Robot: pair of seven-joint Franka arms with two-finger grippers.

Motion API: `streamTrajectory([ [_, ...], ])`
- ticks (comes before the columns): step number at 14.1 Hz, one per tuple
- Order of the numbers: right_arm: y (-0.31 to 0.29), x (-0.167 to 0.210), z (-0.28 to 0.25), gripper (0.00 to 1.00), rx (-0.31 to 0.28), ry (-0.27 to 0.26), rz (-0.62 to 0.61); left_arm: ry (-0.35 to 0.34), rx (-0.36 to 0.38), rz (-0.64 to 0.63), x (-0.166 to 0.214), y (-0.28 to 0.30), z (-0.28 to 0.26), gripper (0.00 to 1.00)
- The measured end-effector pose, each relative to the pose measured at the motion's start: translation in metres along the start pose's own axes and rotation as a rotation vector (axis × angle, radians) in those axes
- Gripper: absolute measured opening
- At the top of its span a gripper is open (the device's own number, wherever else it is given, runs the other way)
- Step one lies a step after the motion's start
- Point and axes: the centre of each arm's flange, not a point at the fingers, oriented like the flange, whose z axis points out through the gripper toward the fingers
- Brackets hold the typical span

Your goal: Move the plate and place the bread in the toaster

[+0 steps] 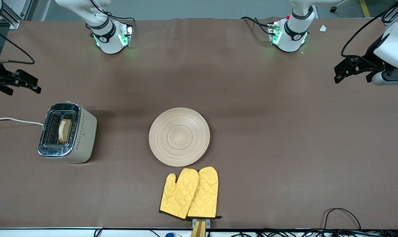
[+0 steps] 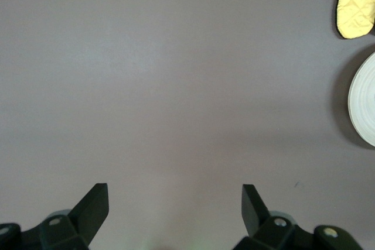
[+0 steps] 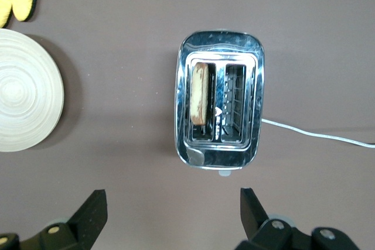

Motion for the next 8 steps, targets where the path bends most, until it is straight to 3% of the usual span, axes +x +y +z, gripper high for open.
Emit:
streamTrajectory([
  [3, 0.008, -0.019, -0.012, 1.00, 0.007, 0.006, 0.018, 0.003, 0.000, 0.000, 0.000, 0.000, -0.001, 1.00],
  [8, 0.009, -0.019, -0.034, 1.00, 0.006, 0.023, 0.044, -0.001, 0.034, 0.003, -0.001, -0.001, -0.001, 1.00],
])
